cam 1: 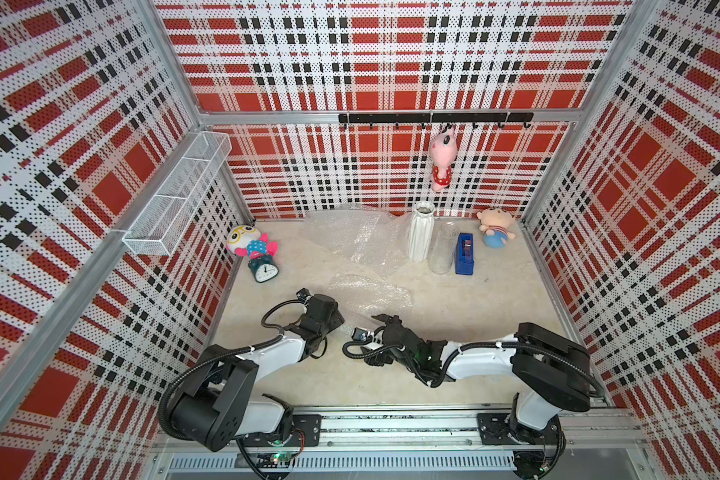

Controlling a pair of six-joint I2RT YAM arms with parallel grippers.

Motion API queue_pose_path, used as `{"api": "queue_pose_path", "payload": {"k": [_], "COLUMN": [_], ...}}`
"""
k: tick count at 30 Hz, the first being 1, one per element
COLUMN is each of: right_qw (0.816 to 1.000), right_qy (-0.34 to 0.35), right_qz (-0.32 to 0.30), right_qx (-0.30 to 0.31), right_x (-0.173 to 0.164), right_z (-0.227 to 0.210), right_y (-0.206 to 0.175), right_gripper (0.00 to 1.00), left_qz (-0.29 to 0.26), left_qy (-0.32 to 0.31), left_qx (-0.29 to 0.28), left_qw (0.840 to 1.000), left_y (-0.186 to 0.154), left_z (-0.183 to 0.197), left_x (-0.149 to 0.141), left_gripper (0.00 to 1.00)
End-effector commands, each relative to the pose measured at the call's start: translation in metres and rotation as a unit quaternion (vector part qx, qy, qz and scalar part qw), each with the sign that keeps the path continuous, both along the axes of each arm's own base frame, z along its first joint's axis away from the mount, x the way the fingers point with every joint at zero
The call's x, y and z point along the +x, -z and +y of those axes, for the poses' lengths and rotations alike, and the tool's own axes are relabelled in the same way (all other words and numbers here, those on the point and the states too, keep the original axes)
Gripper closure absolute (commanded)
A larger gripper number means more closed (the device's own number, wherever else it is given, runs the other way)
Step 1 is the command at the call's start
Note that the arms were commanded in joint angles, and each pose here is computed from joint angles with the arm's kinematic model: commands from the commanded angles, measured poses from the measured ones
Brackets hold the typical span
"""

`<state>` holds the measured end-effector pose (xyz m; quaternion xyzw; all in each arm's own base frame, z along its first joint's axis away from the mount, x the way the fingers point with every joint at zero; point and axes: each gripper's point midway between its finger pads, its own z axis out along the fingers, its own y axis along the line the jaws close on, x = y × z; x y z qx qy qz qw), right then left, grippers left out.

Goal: Wrap vases in bubble wrap
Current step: Wrap the vase in bubble wrap.

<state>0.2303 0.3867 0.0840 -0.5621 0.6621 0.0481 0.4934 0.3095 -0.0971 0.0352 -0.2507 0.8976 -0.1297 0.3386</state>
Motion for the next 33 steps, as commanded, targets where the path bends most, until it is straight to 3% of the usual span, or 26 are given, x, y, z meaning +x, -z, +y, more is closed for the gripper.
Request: {"api": "queue_pose_path", "payload": {"k": [1,16,27,33], "right_qw": [1.000,0.996,0.995,0.994], "right_qy": [-0.002,0.013,0.016,0.001], "right_qz": [-0.017,-0.022,0.022,0.093], "right_qx": [-0.015,-0.081,-0.092,-0.049], "right_x": [0.001,0.000,-0.002,-0.011], "right_z": [0.003,0.004,0.001,0.001], "right_y": [0.007,0.041,0.058,0.054], "right_gripper": [0.09,0.17,0.44,0.54], "left_qz": [0.062,0.062,0.052,0.015], "left_qy": [0.020,0.019,0.022,0.024], "left_qx": [0.020,0.017,0.005,-0.004], "left_qw": [0.998,0.998,0.998,1.000], "left_y": [0.027,0.027,0.018,-0.018], "left_z": [0.003,0.004,0.003,0.001], "left_x": [-0.026,-0.025,-0.019,0.002], "left_gripper": [0.29,0.29,0.28,0.13]}}
